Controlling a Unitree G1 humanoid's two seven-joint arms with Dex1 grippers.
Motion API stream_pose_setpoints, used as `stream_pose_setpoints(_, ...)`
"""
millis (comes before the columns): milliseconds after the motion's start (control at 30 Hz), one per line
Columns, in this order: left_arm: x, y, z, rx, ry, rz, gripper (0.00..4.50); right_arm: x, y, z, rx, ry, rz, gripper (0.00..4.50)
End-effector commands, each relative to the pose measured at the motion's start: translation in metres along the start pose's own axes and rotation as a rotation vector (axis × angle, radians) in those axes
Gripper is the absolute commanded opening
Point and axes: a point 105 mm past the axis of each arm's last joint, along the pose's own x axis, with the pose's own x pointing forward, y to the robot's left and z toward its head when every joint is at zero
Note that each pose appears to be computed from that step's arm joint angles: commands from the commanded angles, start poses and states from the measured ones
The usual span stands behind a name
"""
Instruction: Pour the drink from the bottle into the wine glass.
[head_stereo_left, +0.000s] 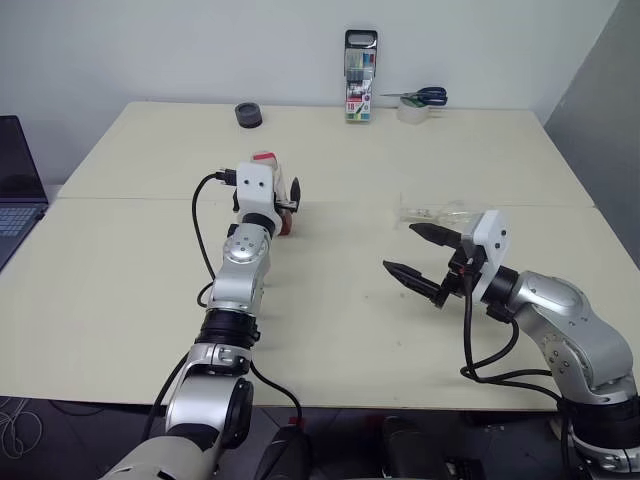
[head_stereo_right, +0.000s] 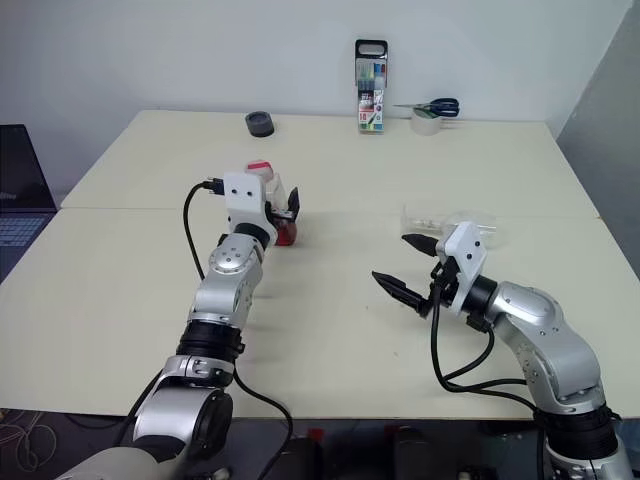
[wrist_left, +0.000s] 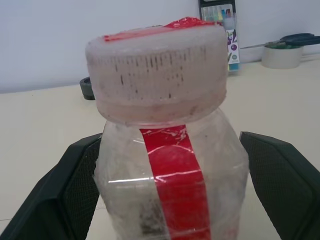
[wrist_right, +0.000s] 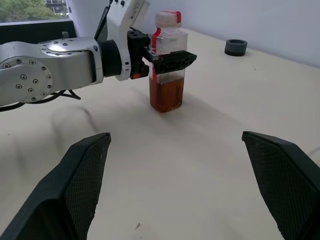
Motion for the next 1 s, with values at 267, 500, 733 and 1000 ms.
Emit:
stream_pose_setpoints(267, 0.0086, 0.0053, 0.0218, 0.033, -0.053, 0.016, 4.46, -0.0001, -0.0020, 0.0151, -0.033, -0.030, 0.004, 4.50)
stream_pose_setpoints(500, 0.0078, 0.0045, 0.0187, 0.034, -0.042, 0.008, 3.20, 0.0003, -0.0034, 0.0172, -0.036, -0.031, 0.001, 4.50)
stream_pose_setpoints(733, 0.0061, 0.0029, 0.0180, 0.026, -0.046, -0.001, 1.77, 0.0014, -0.0041, 0.0183, -0.038, -0.037, -0.001, 4.50)
stream_pose_setpoints(1000, -0.0011, -0.0022, 0.0243, 0.009, -0.094, -0.059, 1.76, 0.0037, -0.0040, 0.0212, -0.041, -0.058, -0.013, 4.50)
